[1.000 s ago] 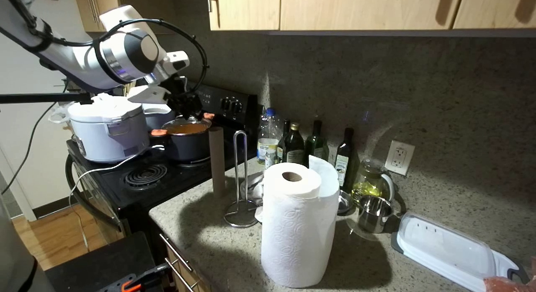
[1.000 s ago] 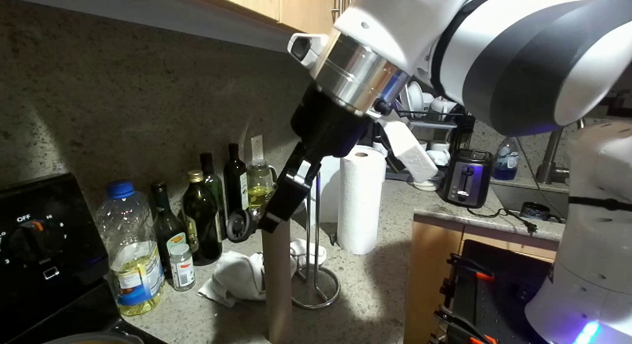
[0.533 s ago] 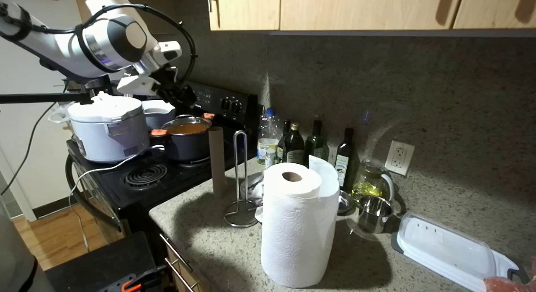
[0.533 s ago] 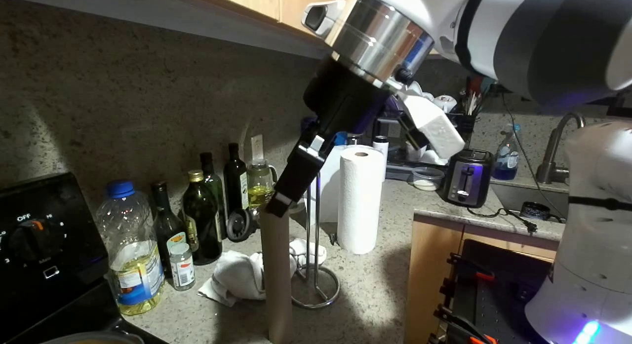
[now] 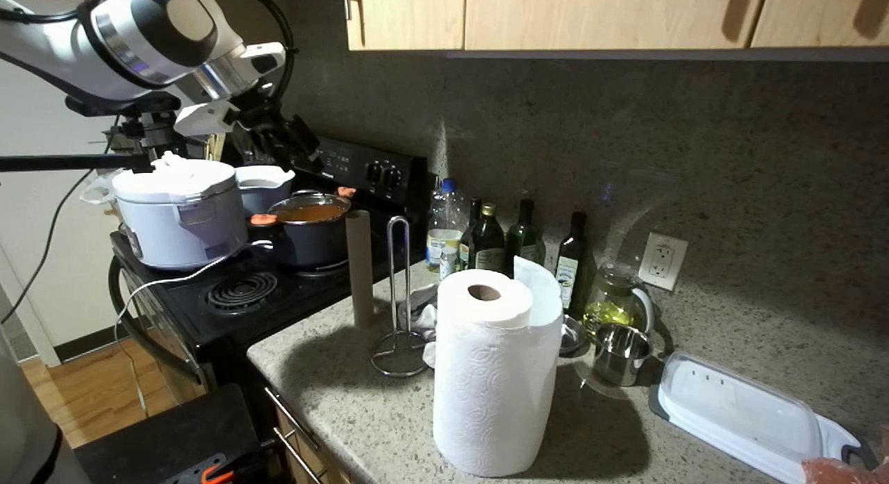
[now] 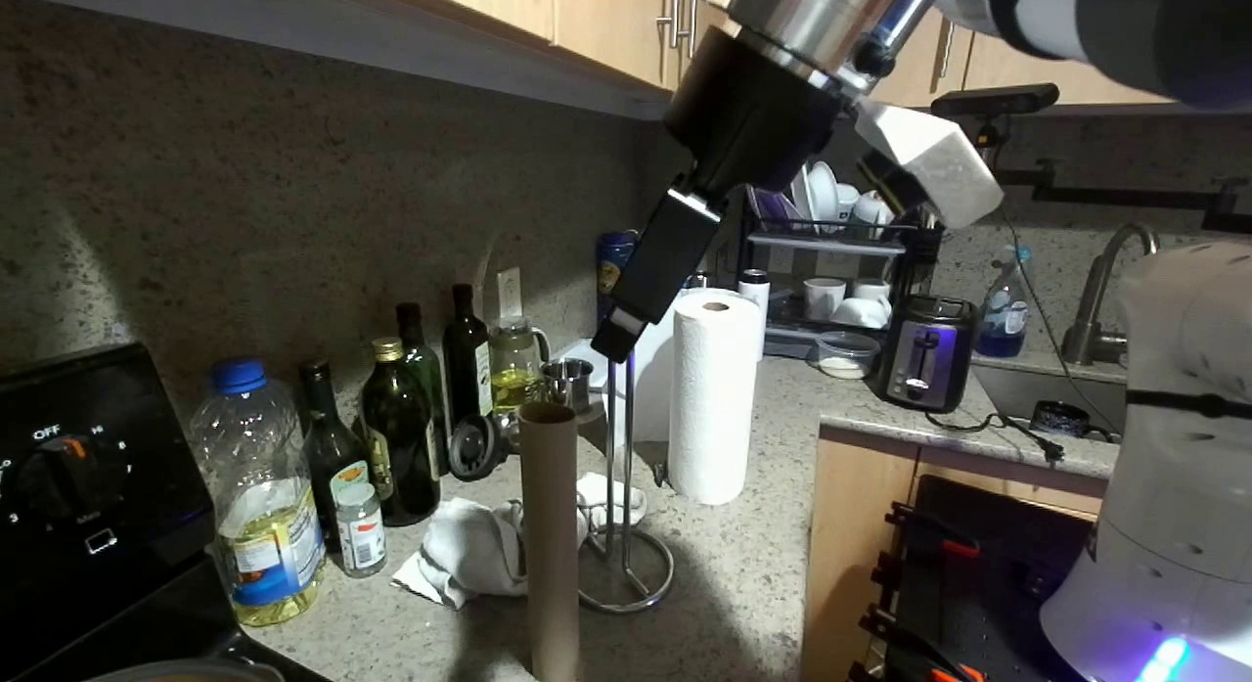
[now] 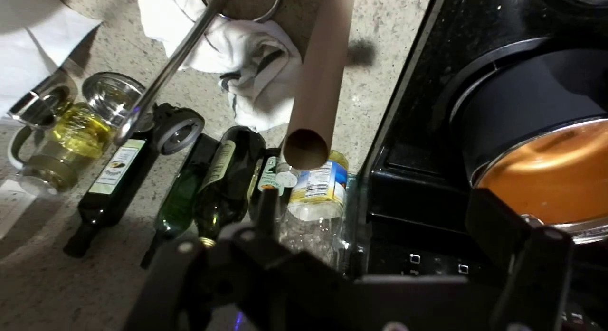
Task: Remove the empty paper roll off of the holder then put the empty paper roll on the holder
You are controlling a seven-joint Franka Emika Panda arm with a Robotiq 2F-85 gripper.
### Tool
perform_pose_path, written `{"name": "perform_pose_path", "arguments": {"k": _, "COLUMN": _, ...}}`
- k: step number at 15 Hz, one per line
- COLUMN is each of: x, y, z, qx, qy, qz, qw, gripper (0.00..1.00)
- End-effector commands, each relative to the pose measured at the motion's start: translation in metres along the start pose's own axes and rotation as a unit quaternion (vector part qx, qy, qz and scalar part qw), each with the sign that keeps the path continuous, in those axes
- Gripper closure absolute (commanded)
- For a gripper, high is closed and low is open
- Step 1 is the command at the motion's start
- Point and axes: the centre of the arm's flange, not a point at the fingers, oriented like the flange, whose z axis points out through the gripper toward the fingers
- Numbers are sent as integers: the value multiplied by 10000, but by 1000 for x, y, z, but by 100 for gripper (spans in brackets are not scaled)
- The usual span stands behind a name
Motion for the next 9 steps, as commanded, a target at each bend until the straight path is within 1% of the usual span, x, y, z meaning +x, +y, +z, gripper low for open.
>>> {"name": "perform_pose_path", "arguments": {"k": 1, "x": -7, "y": 10, "z": -27, "qx": -204, "qy": -35, "qz": 258, "qw": 9995, "gripper": 0}}
{"name": "perform_pose_path", "arguments": {"k": 5, "x": -14, "y": 18, "z": -41, "qx": -304, "qy": -123, "qz": 426, "qw": 9986, "gripper": 0}}
{"name": "perform_pose_path", "arguments": {"k": 9, "x": -20, "y": 24, "z": -46, "qx": -316, "qy": -246, "qz": 599, "qw": 9974, "gripper": 0}}
